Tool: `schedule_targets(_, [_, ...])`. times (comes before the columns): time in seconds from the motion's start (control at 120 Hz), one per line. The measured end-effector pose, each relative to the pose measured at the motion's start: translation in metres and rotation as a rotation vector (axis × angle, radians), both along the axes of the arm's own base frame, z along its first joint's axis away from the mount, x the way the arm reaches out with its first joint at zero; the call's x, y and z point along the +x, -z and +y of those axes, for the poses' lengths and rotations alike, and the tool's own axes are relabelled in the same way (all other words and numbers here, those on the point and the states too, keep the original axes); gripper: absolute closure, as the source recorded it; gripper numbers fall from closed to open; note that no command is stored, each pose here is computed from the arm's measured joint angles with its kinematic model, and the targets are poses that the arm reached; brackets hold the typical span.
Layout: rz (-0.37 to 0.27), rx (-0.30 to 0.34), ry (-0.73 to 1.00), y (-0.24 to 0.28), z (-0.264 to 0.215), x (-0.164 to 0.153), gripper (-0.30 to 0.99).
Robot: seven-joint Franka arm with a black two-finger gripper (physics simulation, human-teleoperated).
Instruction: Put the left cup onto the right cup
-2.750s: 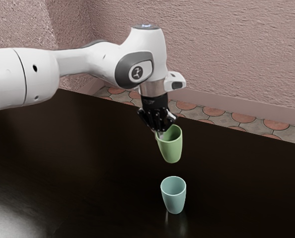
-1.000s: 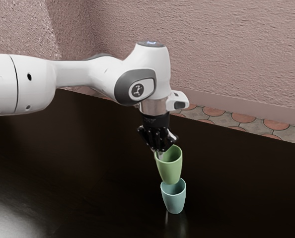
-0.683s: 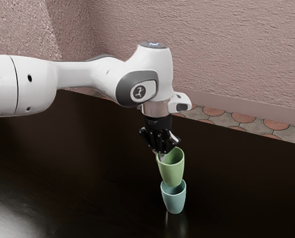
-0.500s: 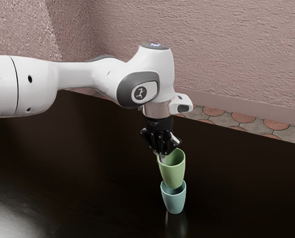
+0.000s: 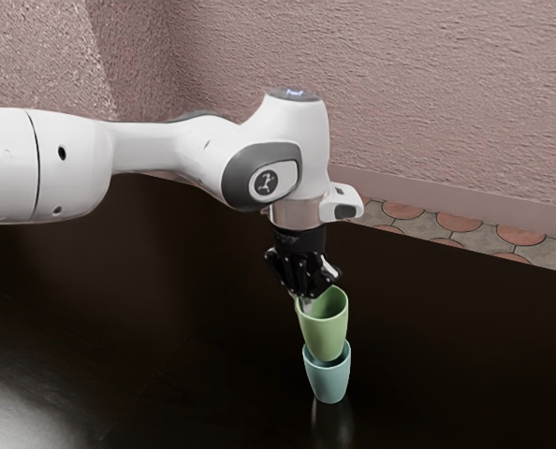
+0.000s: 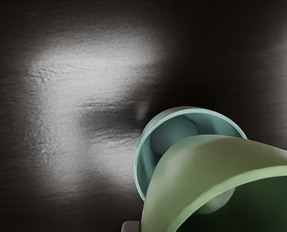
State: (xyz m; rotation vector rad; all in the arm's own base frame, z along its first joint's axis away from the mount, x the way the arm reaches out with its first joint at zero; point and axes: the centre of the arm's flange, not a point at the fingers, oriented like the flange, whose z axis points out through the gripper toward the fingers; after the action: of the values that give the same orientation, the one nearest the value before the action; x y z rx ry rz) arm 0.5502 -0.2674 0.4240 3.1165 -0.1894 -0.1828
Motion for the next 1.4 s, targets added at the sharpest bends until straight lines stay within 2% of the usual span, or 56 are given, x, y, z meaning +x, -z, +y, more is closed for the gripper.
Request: schedule_targets(1.4, [0.016,0.011,-0.016,0.029,-0.004,0.006,0.78])
